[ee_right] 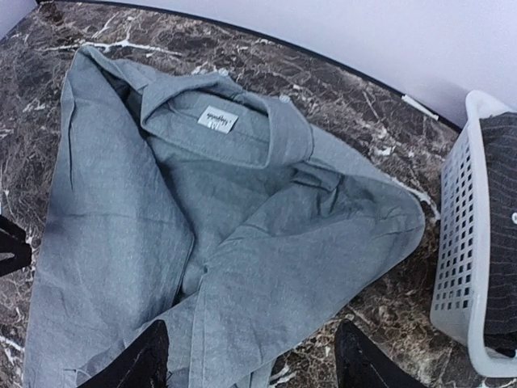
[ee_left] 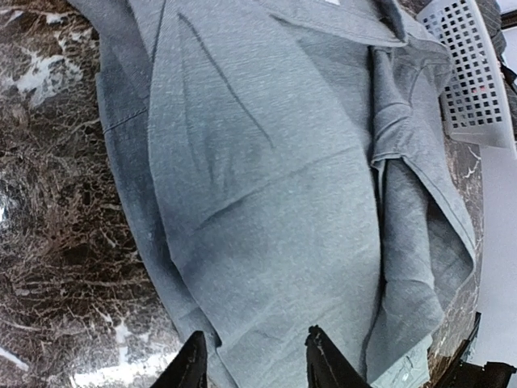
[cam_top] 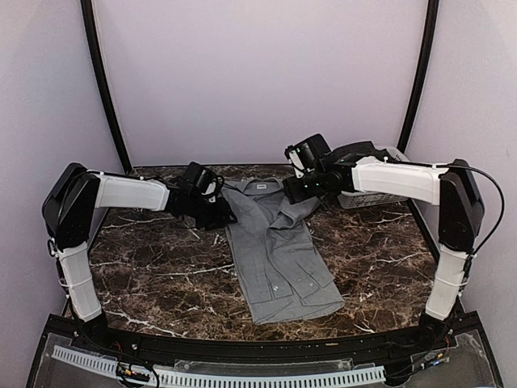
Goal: Fold and stack the long sleeve shirts
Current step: Flatten out the crumpled shirt at the center of the board.
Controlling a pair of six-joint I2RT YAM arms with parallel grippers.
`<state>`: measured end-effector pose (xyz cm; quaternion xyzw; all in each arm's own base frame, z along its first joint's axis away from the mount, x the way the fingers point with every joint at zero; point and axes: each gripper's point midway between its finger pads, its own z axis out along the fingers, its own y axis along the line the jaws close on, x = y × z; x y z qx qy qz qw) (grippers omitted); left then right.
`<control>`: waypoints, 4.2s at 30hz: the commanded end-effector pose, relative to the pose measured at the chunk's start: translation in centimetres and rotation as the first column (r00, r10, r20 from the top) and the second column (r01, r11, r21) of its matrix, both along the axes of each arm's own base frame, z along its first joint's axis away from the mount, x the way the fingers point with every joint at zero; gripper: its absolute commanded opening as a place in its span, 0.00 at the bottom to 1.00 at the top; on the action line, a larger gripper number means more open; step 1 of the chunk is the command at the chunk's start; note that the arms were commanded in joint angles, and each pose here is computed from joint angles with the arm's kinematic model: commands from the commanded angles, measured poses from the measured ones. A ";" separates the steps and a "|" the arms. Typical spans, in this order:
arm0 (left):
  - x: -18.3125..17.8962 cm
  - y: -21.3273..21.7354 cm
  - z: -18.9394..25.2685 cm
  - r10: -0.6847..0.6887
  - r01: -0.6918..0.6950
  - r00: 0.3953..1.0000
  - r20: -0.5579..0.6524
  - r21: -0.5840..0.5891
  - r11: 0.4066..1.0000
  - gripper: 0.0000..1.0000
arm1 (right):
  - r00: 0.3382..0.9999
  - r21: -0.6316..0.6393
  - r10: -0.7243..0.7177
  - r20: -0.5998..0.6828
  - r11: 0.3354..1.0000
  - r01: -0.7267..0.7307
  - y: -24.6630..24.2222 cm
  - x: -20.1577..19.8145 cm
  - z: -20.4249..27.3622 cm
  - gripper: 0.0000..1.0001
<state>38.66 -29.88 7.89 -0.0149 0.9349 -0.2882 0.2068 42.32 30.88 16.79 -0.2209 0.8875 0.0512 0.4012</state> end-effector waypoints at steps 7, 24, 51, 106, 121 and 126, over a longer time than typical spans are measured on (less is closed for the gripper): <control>0.7 -1.4 -2.1 0.013 -0.013 1.000 -0.017 0.001 1.000 0.39 | 0.995 0.129 0.073 -0.066 0.990 -0.064 3.3 -5.1 -0.8 0.67; 0.7 -2.1 -2.3 0.006 -0.006 1.000 -0.014 0.018 1.000 0.03 | 0.977 0.109 0.100 -0.190 0.991 -0.080 7.1 -11.3 -4.4 0.64; -0.5 8.9 4.6 0.217 -0.239 0.967 0.136 0.172 0.956 0.00 | 0.977 -0.087 -0.193 -0.095 0.979 0.185 2.3 -7.0 -7.7 0.00; 12.2 30.9 9.7 0.441 -0.502 0.865 0.239 0.392 0.771 0.86 | 0.988 -0.050 -0.122 -0.098 0.992 0.118 -5.8 -4.9 1.4 0.55; -0.1 17.6 7.8 0.338 -0.359 0.928 0.158 0.128 0.925 0.95 | 0.945 0.112 0.080 -0.316 0.993 -0.046 8.4 -19.7 -5.5 0.53; -6.1 13.8 5.6 0.275 -0.281 0.956 0.102 0.056 0.958 0.95 | 0.933 0.071 0.084 -0.351 0.996 -0.063 10.1 -23.3 -7.9 0.52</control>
